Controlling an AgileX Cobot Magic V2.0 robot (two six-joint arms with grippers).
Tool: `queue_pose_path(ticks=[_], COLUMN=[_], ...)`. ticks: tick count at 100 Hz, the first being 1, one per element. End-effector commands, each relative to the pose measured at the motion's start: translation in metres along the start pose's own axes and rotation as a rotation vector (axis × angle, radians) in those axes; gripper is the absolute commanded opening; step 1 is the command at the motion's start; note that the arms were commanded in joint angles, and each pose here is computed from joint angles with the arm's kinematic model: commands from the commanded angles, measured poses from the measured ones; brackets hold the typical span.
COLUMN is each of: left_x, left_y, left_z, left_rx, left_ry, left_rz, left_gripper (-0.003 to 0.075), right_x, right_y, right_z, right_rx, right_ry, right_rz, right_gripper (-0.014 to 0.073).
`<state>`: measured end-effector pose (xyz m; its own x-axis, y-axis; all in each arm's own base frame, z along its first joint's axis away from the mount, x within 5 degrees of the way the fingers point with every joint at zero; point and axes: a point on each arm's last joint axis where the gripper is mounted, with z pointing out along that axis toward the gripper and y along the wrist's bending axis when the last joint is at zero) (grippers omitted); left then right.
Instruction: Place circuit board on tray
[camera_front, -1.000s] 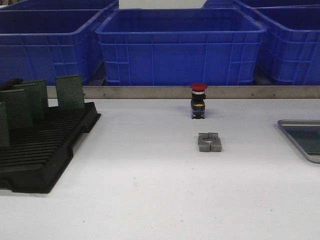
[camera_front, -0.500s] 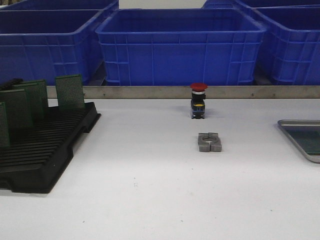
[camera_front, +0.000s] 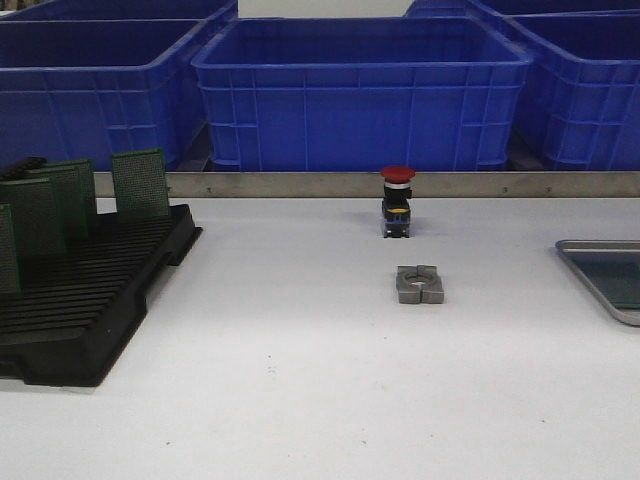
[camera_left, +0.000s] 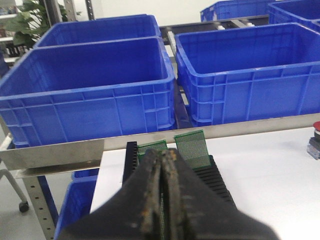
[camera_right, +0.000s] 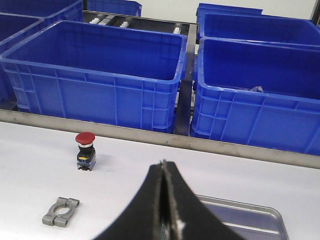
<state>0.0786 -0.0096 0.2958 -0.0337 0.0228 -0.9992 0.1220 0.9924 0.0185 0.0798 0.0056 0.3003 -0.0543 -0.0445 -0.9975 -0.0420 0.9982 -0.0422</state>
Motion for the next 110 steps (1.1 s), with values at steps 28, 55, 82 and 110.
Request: queue_pose_path(ticks=[28, 55, 82, 110], left_x=[0.032, 0.069, 0.076, 0.076], left_y=[0.0, -0.001, -0.002, -0.002], left_z=[-0.02, -0.027, -0.025, -0.025], left_rx=[-0.006, -0.004, -0.002, -0.002], left_ry=[-0.194, -0.24, -0.245, -0.245], left_rz=[-0.014, -0.013, -0.015, -0.017], left_gripper=[-0.0018, -0.0018, -0.0018, -0.0018], right_x=[-0.012, -0.012, -0.012, -0.012], right_y=[-0.004, -0.004, -0.004, -0.004], right_z=[-0.001, -0.001, -0.001, -0.001], right_rx=[0.046, 0.046, 0.046, 0.046], right_ry=[-0.063, -0.063, -0.062, -0.062], right_rz=[0.014, 0.014, 0.014, 0.014], right_gripper=[-0.0069, -0.0069, -0.0069, -0.0069])
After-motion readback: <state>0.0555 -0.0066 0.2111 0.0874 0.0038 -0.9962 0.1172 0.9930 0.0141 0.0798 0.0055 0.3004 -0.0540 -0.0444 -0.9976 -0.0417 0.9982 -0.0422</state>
